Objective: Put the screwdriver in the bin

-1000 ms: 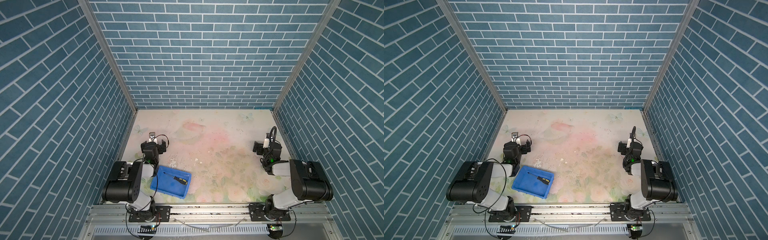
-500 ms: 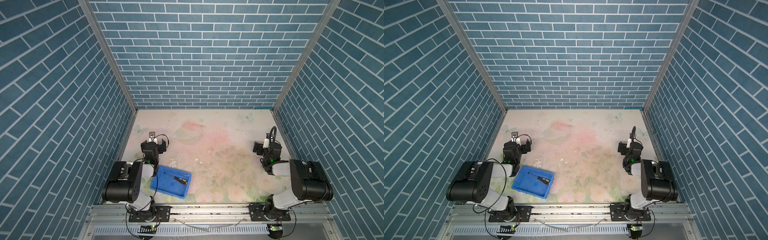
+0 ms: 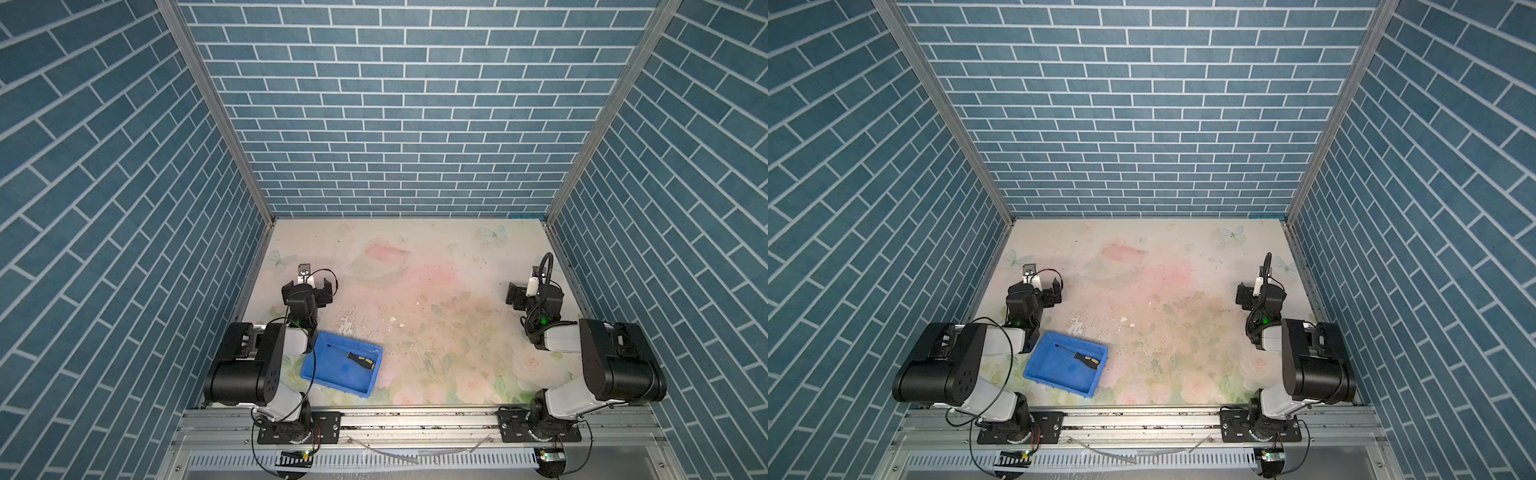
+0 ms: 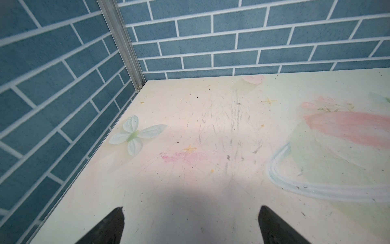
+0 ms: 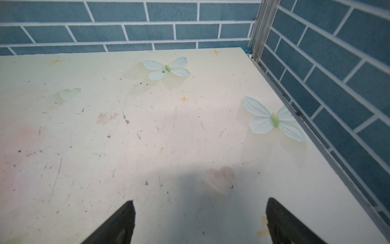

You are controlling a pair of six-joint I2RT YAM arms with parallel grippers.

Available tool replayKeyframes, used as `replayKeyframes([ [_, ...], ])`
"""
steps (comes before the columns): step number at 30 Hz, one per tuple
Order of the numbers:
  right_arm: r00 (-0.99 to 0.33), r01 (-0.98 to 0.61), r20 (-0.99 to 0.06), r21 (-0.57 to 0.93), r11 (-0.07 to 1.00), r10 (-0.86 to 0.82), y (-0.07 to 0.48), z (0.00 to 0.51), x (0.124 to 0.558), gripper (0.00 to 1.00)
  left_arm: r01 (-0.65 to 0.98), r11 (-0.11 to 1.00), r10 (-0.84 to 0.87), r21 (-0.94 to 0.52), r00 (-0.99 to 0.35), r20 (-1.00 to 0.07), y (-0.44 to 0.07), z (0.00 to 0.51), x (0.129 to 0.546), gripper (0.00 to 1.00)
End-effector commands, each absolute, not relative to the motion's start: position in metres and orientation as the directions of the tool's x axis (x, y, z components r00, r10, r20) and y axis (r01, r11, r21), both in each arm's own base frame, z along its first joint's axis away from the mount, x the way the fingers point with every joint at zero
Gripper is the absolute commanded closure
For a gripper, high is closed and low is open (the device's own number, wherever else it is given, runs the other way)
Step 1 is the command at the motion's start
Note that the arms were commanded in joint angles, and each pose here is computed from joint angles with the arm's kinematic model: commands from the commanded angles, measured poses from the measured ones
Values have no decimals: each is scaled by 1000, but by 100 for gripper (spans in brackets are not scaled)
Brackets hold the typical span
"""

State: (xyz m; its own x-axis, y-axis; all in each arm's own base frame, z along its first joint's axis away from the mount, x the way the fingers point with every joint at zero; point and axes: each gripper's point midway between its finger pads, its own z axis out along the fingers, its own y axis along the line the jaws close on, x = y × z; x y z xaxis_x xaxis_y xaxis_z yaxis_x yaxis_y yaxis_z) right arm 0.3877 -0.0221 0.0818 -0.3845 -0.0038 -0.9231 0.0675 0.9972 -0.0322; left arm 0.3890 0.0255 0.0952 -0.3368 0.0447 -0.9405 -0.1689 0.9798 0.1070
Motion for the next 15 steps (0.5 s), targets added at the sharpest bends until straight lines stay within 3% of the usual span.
replayKeyframes([
  [1, -284, 88, -959, -7, 996, 18, -24, 96, 381, 5, -169, 981, 38, 98, -326, -945, 26, 96, 389, 0],
  [4, -201, 117, -979, 7, 993, 31, -28, 102, 367, 5, -168, 981, 39, 98, -326, -944, 26, 96, 389, 0],
  [15, -365, 123, -930, -3, 992, 42, -30, 89, 394, 3, -168, 981, 39, 98, -327, -944, 26, 96, 389, 0],
])
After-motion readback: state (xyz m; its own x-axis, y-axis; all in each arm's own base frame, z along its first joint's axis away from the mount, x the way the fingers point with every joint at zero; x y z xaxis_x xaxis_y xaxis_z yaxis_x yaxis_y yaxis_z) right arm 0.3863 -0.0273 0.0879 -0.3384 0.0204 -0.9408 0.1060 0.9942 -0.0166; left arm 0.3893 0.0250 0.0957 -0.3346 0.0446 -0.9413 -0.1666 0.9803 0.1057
